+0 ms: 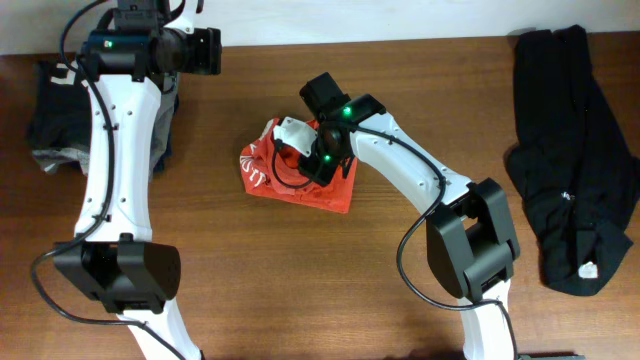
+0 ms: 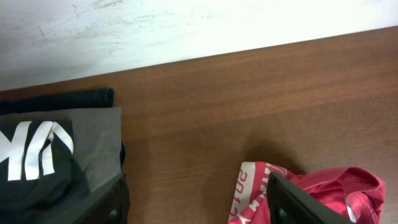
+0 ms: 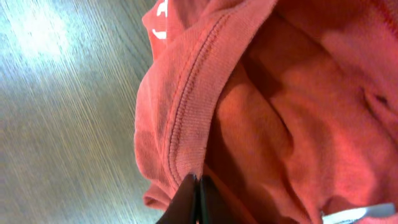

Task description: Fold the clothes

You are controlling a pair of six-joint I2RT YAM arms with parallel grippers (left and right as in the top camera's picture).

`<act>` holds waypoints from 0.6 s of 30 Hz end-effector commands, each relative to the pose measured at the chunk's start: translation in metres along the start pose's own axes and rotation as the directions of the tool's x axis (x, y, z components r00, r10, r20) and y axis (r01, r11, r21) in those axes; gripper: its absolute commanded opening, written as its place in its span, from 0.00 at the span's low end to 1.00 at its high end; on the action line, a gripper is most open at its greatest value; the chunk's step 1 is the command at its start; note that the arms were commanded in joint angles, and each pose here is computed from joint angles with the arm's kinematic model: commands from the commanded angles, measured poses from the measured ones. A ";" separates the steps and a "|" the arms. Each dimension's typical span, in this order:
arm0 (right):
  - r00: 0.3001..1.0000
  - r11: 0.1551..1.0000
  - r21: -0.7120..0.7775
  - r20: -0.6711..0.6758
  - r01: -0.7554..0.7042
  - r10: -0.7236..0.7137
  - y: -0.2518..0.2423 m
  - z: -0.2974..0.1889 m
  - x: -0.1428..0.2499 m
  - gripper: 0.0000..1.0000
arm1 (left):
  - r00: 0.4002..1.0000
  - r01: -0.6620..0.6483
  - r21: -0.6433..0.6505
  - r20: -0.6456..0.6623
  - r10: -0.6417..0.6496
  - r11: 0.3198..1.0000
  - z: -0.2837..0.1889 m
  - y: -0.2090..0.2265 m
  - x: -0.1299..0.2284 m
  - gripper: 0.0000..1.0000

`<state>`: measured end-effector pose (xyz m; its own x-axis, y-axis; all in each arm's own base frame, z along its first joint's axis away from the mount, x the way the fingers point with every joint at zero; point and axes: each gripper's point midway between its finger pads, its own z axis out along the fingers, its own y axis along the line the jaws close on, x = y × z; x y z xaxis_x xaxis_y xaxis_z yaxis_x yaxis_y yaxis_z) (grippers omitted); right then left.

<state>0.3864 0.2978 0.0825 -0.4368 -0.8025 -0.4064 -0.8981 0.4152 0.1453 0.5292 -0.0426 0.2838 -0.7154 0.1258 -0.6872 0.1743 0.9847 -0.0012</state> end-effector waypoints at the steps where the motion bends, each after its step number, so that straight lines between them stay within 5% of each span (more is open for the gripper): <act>1: 0.997 0.997 -0.017 -0.017 -0.079 0.079 0.003 -0.002 0.003 0.04 | 1.000 0.006 -0.005 -0.003 -0.006 1.000 -0.001 0.001 0.000 0.70; 18: 0.858 0.899 -0.062 -0.333 -0.434 0.392 0.026 -0.041 0.080 0.04 | 1.000 0.008 -0.003 -0.025 -0.008 1.000 0.008 0.002 0.005 0.70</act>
<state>0.3308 0.2337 0.0944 -0.7070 -0.7063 -0.0366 -0.6715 0.6541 0.3481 0.5277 -0.0425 0.2796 -0.7266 0.1264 -0.6753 0.1743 0.9847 -0.0032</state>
